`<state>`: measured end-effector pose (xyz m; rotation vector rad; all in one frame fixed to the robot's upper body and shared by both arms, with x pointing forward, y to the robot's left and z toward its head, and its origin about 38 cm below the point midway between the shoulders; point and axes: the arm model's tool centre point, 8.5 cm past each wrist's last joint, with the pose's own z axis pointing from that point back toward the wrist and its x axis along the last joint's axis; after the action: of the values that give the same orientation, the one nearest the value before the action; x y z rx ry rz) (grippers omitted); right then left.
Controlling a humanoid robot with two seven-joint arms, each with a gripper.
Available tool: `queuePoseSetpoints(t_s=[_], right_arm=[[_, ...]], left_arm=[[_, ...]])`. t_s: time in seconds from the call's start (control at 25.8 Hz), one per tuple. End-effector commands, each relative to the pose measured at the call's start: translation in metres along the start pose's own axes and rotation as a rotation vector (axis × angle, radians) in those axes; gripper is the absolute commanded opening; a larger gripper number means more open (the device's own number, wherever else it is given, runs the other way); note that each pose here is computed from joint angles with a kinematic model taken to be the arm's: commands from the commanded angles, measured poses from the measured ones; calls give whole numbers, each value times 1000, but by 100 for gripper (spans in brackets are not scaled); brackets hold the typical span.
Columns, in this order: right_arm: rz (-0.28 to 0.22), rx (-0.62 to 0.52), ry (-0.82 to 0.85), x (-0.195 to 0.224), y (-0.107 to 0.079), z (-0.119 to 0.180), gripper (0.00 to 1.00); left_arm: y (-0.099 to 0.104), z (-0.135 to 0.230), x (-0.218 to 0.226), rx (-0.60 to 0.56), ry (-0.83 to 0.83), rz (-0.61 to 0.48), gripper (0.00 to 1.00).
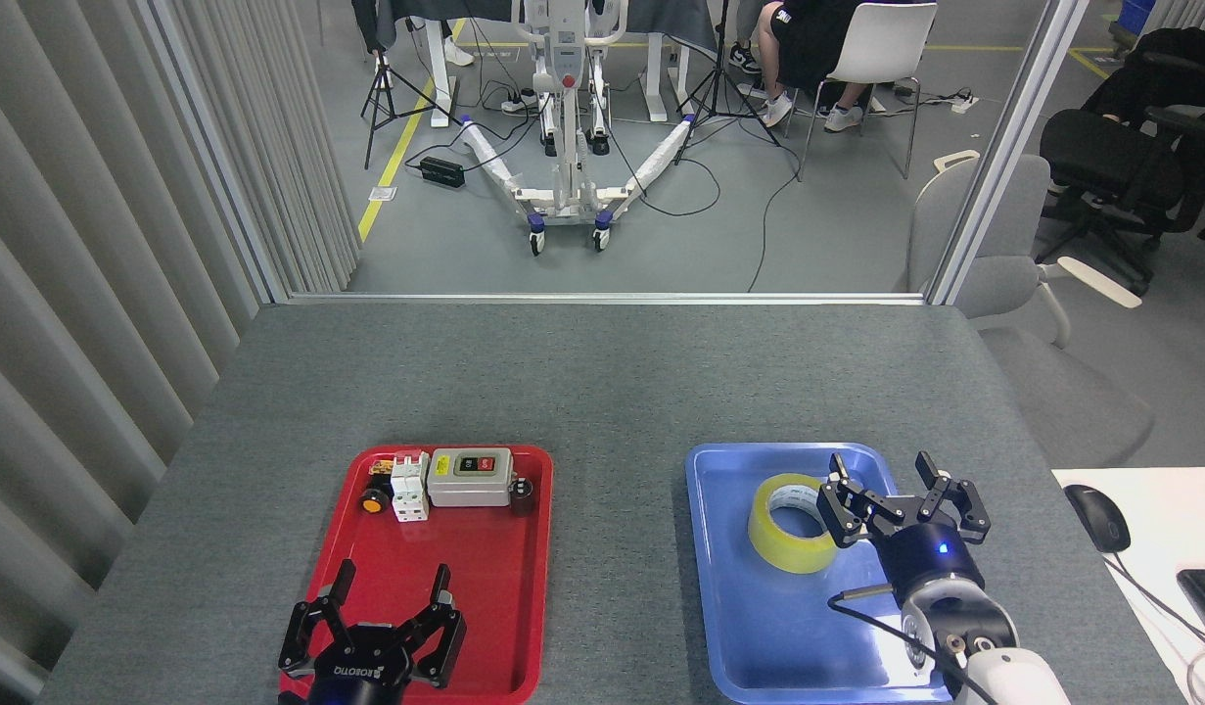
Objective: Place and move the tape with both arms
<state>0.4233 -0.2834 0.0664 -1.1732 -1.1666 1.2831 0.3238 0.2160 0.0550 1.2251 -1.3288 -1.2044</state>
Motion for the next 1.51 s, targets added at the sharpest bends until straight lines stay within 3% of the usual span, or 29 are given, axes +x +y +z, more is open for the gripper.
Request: queuePoseSetpoints(t_s=[0.0, 0.12, 0.27, 0.54, 0.85, 1.08, 1.47], right_arm=[[28, -106, -65, 8, 9, 24, 97], [25, -90, -74, 11, 21, 44, 97], [22, -93, -66, 4, 22, 76, 97], [-9, -41, -7, -8, 41, 101, 97], [-22, -25, 23, -13, 49, 109, 99], [-8, -33, 19, -16, 46, 110, 99], [-28, -39, 32, -13, 46, 109, 99]], left_arm=[[0, 0, -3, -1, 11, 4, 100], [-4, 0, -7, -11, 19, 1, 100], [-6, 0, -8, -17, 21, -1, 100], [-9, 0, -8, -26, 22, 0, 100], [-9, -1, -8, -24, 22, 0, 100], [-8, -1, -8, -23, 21, -2, 100], [-8, -1, -7, -23, 20, 0, 100]])
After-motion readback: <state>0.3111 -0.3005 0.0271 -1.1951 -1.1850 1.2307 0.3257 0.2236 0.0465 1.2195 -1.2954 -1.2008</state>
